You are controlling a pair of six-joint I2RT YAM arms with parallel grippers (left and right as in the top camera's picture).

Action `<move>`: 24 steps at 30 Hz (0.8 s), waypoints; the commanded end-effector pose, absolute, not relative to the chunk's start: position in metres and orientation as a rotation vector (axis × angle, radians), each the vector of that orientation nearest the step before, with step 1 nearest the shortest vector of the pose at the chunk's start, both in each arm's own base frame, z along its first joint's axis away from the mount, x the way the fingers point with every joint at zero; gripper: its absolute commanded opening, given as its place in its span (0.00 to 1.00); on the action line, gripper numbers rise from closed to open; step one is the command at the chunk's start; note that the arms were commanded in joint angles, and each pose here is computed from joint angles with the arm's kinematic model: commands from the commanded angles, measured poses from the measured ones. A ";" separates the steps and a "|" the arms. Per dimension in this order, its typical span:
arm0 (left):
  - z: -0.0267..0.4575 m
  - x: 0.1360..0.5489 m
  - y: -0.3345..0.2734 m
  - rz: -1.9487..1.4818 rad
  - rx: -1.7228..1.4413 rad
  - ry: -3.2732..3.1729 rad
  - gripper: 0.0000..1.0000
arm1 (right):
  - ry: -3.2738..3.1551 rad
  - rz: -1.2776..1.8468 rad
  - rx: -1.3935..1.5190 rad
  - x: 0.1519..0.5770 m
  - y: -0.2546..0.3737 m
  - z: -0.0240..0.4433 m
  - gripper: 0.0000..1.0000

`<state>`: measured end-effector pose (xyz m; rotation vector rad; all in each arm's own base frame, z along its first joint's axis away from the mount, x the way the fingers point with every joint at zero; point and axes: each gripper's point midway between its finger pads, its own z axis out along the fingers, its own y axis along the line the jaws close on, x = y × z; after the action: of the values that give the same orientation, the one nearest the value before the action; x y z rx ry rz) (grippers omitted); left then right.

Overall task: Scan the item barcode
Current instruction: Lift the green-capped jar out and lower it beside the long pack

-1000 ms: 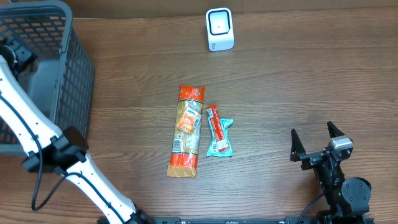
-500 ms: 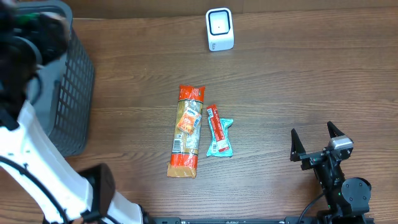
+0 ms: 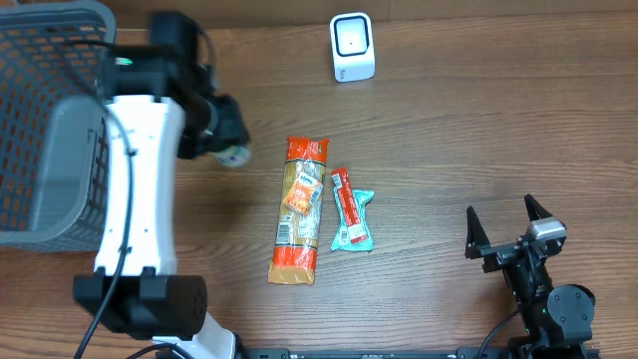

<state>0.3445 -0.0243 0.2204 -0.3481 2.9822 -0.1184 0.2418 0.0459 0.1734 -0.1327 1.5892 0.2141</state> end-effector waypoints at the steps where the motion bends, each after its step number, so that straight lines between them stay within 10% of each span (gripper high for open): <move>1: 0.187 0.337 -0.036 -0.037 -0.352 3.031 0.46 | 1.589 0.216 -0.120 0.242 0.045 0.171 1.00; 24: 0.042 0.319 -0.050 0.058 -0.513 3.021 0.52 | 1.588 0.216 -0.120 0.242 0.045 0.171 1.00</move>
<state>0.3257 -0.0545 0.0459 -0.4806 3.0167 0.0220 0.2417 0.0460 0.1735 -0.1324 1.5885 0.2150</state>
